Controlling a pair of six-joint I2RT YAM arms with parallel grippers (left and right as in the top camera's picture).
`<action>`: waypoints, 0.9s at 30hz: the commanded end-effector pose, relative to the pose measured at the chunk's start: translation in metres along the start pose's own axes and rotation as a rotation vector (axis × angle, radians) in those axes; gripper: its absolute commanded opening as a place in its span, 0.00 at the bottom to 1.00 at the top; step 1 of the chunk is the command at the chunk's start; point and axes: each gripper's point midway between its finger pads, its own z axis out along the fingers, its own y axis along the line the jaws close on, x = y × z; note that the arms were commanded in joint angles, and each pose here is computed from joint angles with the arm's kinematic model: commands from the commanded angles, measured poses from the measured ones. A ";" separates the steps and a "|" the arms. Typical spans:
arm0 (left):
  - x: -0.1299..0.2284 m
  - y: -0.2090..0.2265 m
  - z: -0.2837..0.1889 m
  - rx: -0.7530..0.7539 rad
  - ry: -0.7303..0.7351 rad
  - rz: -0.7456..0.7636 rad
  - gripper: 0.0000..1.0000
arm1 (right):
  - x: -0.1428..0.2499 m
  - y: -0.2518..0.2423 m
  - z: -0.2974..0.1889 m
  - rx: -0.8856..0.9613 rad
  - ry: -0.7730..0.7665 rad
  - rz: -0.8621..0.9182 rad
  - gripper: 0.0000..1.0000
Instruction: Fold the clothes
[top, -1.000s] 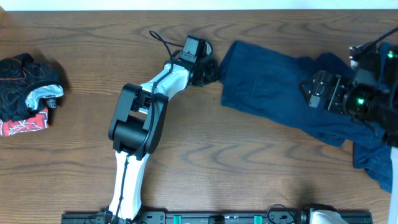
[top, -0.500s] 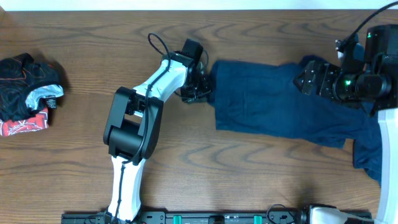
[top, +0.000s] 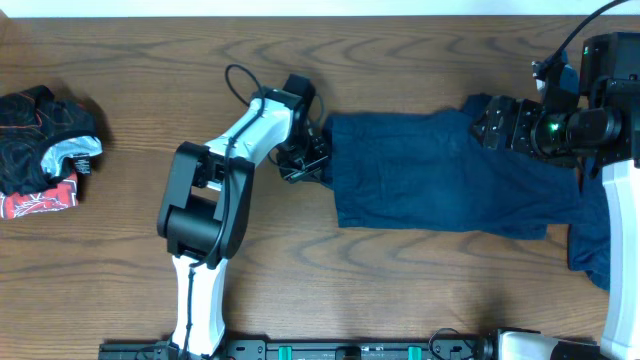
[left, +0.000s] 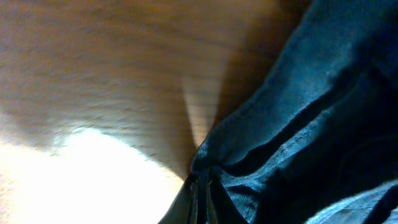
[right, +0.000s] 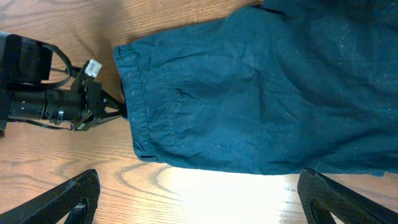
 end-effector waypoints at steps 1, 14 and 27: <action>0.015 0.110 0.059 -0.348 0.085 -0.166 0.06 | -0.003 0.001 -0.002 0.007 -0.012 -0.029 0.99; 0.058 0.160 0.056 -0.308 0.018 -0.239 0.06 | -0.003 0.002 -0.002 0.002 -0.013 -0.041 0.99; 0.090 0.198 0.019 -0.295 -0.129 -0.297 0.06 | 0.008 0.028 0.004 -0.040 0.019 -0.114 0.99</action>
